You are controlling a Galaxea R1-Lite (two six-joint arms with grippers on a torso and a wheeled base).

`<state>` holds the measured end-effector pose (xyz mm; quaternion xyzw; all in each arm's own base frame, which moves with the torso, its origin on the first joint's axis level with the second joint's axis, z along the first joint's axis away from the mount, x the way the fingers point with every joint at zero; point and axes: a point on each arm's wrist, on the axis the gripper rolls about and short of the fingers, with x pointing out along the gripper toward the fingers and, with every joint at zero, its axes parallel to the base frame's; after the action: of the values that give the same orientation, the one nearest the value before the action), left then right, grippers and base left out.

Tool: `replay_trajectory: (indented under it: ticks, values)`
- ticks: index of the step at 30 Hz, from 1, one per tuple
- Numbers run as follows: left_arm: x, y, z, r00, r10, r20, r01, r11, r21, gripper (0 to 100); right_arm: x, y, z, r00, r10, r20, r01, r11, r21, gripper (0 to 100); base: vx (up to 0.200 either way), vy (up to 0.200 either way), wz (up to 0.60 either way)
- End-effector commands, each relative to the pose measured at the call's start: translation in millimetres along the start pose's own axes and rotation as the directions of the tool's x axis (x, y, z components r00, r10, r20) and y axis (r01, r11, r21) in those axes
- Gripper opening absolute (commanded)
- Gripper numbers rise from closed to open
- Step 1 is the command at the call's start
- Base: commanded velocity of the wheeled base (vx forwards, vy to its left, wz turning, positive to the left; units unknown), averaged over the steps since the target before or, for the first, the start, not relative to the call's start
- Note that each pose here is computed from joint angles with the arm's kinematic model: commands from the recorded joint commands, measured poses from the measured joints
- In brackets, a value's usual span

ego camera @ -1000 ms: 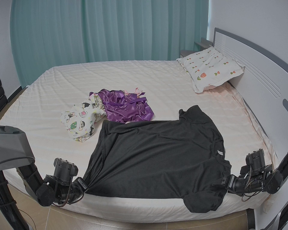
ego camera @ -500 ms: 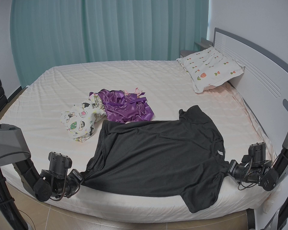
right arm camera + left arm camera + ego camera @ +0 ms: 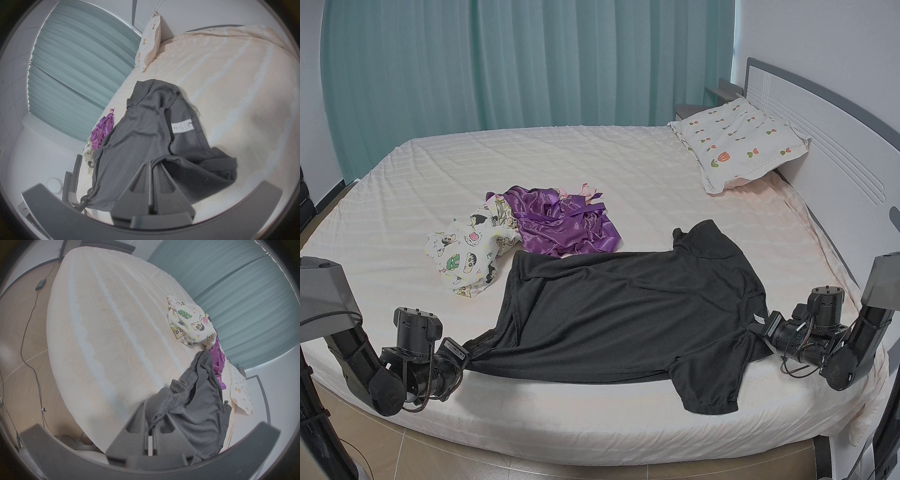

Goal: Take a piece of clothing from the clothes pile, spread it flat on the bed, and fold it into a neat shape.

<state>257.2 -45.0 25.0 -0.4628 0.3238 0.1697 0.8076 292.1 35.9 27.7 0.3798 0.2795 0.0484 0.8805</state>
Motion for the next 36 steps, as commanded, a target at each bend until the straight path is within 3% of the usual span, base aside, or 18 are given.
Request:
replay_trajectory:
  ticks: [1,2,3,14,20,24,25,28,36]
  values:
    - [1.7,-2.2,2.0,1.0,-0.008,0.007,0.009,1.0,-0.024,0,22.4,-10.4,-5.4,1.0,-0.001,-0.009,0.001,1.0,0.004,0,0.0,0.0,0.0]
    - [1.7,-2.2,2.0,1.0,-0.008,0.007,0.009,1.0,-0.026,0,23.7,-10.6,-5.3,1.0,0.003,-0.004,-0.003,1.0,0.002,0,0.0,0.0,0.0]
    - [2.3,-1.8,1.8,1.0,-0.006,0.005,0.006,1.0,-0.028,0,25.5,-11.0,-6.5,1.0,0.016,0.004,-0.016,1.0,-0.001,100,0.0,0.0,0.0]
    - [4.1,-0.5,1.0,1.0,0.001,0.002,-0.001,1.0,-0.028,0,-11.8,-21.3,-4.3,0.999,-0.031,0.024,0.03,0.999,0.018,100,0.0,0.0,0.0]
    - [3.7,-0.5,0.6,1.0,0.001,0.001,-0.001,1.0,-0.026,0,-46.1,-20.1,-12.1,0.999,0.03,-0.022,-0.029,0.999,0.024,100,0.0,0.0,0.0]
    - [3.2,-0.5,0.2,1.0,0.0,0.0,0.0,1.0,-0.025,0,-58.8,-16.8,-32.3,0.994,0.025,-0.106,-0.024,1.0,0.012,100,0.0,0.0,0.0]
    - [2.9,-0.8,0.4,1.0,-0.001,0.001,0.001,1.0,-0.026,0,-62.0,-14.0,-45.9,0.986,0.024,-0.166,-0.025,1.0,-0.003,100,0.0,0.0,0.0]
    - [2.8,-0.2,0.2,1.0,0.002,0.0,-0.002,1.0,-0.025,0,-59.3,-10.4,-62.7,0.972,0.016,-0.236,-0.024,0.999,-0.031,100,0.0,0.0,0.0]
    - [1.7,0.3,-0.4,1.0,0.003,-0.002,-0.003,1.0,-0.024,0,-46.3,-4.4,-86.5,0.955,0.018,-0.296,-0.046,0.995,-0.089,100,0.0,0.0,0.0]
